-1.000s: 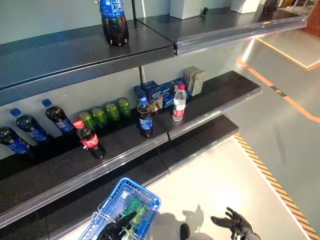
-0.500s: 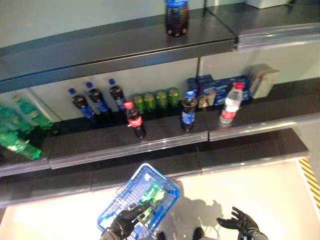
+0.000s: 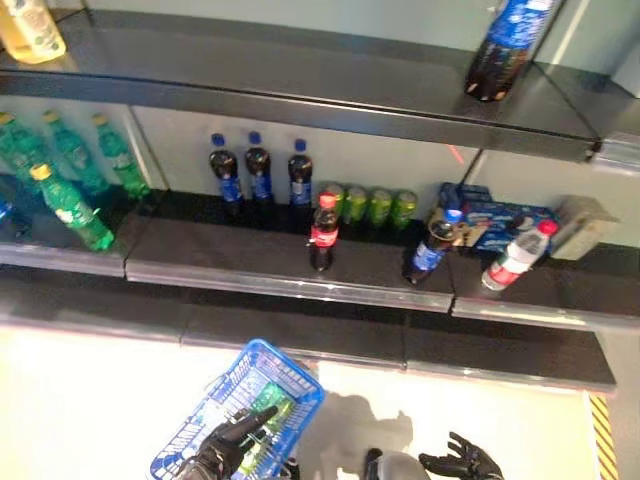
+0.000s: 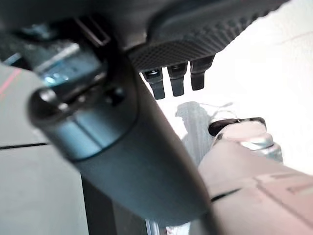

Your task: Pick up the drink and place into the basket.

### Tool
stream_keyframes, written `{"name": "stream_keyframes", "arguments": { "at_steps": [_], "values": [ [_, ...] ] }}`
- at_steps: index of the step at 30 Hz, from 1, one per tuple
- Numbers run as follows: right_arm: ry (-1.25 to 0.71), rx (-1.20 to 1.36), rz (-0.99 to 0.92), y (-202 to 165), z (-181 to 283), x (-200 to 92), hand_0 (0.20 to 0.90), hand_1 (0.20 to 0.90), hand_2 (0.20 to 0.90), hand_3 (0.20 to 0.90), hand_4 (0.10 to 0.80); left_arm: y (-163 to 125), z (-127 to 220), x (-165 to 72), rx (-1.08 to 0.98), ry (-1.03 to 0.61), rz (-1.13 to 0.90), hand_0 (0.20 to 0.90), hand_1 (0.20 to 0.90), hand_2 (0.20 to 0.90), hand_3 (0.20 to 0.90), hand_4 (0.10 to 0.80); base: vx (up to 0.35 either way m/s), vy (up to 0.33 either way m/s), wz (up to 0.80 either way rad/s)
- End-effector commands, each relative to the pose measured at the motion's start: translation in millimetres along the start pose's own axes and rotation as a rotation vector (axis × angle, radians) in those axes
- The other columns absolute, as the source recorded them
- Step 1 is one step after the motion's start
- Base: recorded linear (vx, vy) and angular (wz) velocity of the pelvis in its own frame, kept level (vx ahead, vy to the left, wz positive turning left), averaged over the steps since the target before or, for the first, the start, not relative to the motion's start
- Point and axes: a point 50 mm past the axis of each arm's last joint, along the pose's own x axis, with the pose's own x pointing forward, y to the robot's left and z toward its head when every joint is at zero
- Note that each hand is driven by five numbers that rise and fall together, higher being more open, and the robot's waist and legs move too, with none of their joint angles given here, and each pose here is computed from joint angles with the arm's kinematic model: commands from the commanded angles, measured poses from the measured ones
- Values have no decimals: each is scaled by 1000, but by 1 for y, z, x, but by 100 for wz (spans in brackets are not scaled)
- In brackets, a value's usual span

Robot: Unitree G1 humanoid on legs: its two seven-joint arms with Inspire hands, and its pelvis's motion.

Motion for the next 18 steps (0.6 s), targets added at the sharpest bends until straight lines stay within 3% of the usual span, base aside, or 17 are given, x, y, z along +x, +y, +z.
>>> {"name": "stream_keyframes", "arguments": {
  "at_steps": [1, 9, 18],
  "values": [
    [-138, 60, -25, -12, 26, 2, 900, 900, 900, 900, 800, -12, 40, 1, 76, -140, -133, 300, 300, 300, 200, 100, 7, -315, 22],
    [-159, 53, -8, -7, 47, 8, 900, 900, 900, 900, 800, -20, 48, 2, 87, -145, -171, 300, 300, 300, 200, 100, -50, -339, 18],
    [-170, 57, -64, -24, 50, 6, 900, 900, 900, 900, 800, -27, 30, 6, 67, -106, -173, 300, 300, 300, 200, 100, -48, -18, 15]
  ]
}}
